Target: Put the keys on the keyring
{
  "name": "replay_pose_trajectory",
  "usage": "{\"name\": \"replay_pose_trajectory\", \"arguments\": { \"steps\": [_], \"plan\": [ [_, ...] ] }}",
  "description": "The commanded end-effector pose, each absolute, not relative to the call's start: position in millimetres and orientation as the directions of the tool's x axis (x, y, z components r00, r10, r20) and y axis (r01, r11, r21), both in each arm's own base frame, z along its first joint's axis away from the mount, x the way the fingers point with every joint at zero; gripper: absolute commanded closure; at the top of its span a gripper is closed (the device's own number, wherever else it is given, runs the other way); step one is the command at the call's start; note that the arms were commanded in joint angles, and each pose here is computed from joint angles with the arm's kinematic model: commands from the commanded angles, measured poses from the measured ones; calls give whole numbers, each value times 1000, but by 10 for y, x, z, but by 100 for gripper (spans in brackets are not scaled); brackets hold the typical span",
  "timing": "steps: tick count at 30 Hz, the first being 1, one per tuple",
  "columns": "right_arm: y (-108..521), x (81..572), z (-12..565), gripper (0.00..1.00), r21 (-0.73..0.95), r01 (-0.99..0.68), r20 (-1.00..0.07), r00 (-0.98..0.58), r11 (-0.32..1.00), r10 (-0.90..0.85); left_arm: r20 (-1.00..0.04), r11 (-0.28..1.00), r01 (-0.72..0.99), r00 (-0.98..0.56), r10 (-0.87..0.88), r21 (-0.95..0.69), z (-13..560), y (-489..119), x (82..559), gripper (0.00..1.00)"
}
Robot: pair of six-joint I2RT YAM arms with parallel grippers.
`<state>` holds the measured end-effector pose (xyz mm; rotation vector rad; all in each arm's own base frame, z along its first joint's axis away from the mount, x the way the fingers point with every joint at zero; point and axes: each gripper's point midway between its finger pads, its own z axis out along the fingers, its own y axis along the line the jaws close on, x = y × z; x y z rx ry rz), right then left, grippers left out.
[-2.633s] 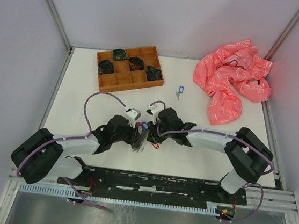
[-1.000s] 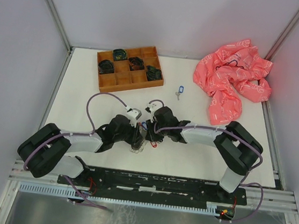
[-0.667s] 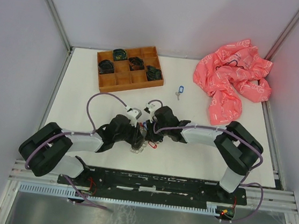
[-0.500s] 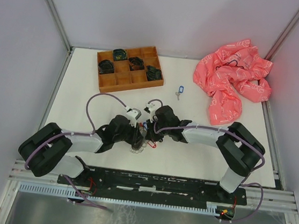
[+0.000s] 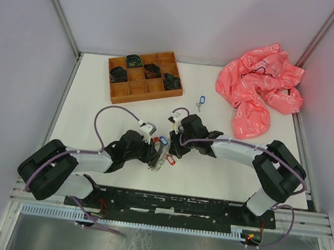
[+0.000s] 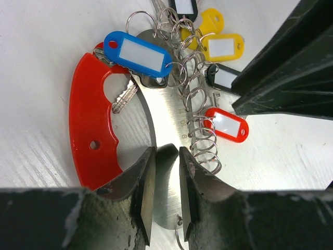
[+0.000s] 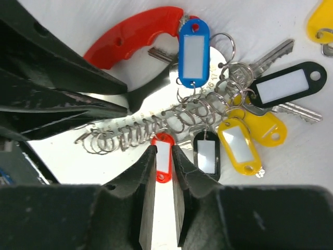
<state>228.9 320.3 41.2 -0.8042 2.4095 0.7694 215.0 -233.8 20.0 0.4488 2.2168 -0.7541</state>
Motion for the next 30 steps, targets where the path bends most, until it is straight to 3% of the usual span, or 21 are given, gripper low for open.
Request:
{"name": "replay_pose_trajectory", "arguments": {
  "steps": [1, 5, 12, 30],
  "plan": [
    [3334, 2233, 664, 74, 418, -642, -611, -722, 643, -324, -704, 767, 494, -705, 78, -410, 184, -2352, 2109, 68],
    [3438, 2148, 649, 73, 490, -576, -565, -782, 654, -265, -690, 771, 478, -721, 71, -420, 177, -2338, 2076, 68],
    [3459, 2136, 458, 71, 465, -500, -515, -824, 731, -236, -677, 772, 465, -733, 62, -433, 159, -2337, 2057, 68],
    [3479, 2288, 347, 70, 450, -436, -517, -839, 779, -171, -666, 770, 462, -743, 66, -439, 129, -2358, 2052, 68]
  ]
}}
